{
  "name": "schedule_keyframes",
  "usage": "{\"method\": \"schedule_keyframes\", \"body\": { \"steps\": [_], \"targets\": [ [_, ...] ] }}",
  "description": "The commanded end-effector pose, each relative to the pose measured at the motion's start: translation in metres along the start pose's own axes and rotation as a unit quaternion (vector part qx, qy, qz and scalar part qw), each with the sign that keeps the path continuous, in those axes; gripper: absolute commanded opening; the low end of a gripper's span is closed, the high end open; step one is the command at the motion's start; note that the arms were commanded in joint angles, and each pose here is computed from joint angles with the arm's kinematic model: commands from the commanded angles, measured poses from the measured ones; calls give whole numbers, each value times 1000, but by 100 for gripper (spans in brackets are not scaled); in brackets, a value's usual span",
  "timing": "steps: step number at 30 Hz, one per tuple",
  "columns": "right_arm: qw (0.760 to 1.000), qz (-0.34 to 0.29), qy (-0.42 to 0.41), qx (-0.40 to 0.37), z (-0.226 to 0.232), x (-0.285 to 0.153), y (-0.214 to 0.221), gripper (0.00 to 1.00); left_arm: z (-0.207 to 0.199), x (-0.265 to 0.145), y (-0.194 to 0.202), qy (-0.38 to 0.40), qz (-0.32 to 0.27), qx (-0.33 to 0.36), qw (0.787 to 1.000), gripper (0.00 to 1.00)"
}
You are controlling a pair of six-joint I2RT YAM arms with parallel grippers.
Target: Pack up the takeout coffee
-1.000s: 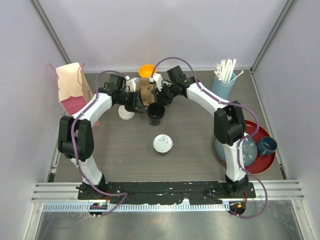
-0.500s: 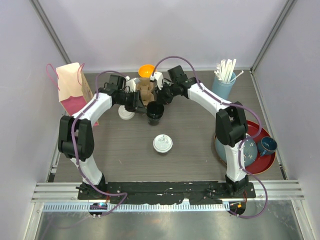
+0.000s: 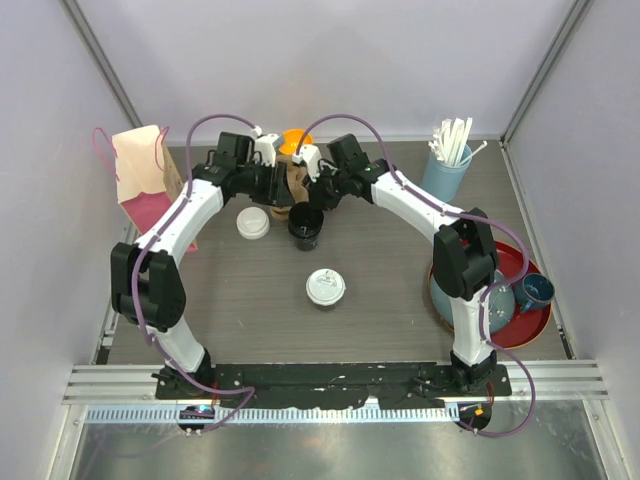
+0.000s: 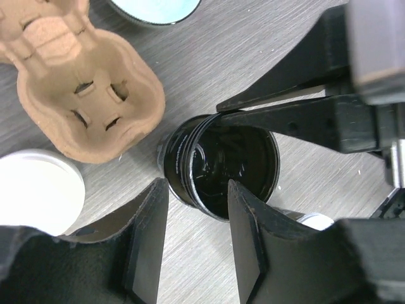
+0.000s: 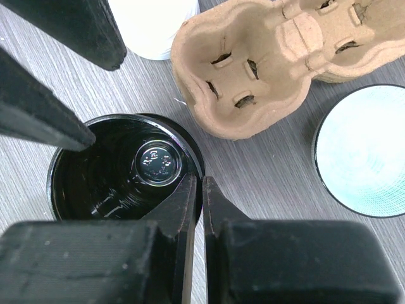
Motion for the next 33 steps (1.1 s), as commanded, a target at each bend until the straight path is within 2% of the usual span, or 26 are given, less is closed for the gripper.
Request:
{"method": "schedule_keyframes", "body": {
  "steps": [1,5,10,15,19,24,33],
  "targets": [
    [999,-44,27,-8,-2,-23,-32,3,-3,8,-11,-20,-2,44,999,45],
    [999,-49,18,-2,1,-24,-34,3,8,15,-14,-64,-2,67,996,39],
    [998,-61,9,4,4,-25,-40,2,11,21,-14,-86,-8,88,992,38],
    [998,-67,4,6,7,-27,-43,2,9,27,-10,-83,-8,93,992,36],
    [998,-67,3,7,7,-28,-43,1,6,30,-7,-71,-4,93,993,30],
    [998,-68,1,9,9,-28,-44,1,0,37,4,-41,14,86,995,31],
    [997,-69,3,15,8,-27,-45,1,1,43,16,-33,28,83,996,32]
  ]
}}
Point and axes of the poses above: each gripper's point midway between its finger pads, its own x axis out along the fingers, its own z axis along the line the jaws close on, y = z × x, the point moved 2 cm from there along -x, back along the fingers, and after that the axes turned 1 degree about -x, right-handed, at the moved point
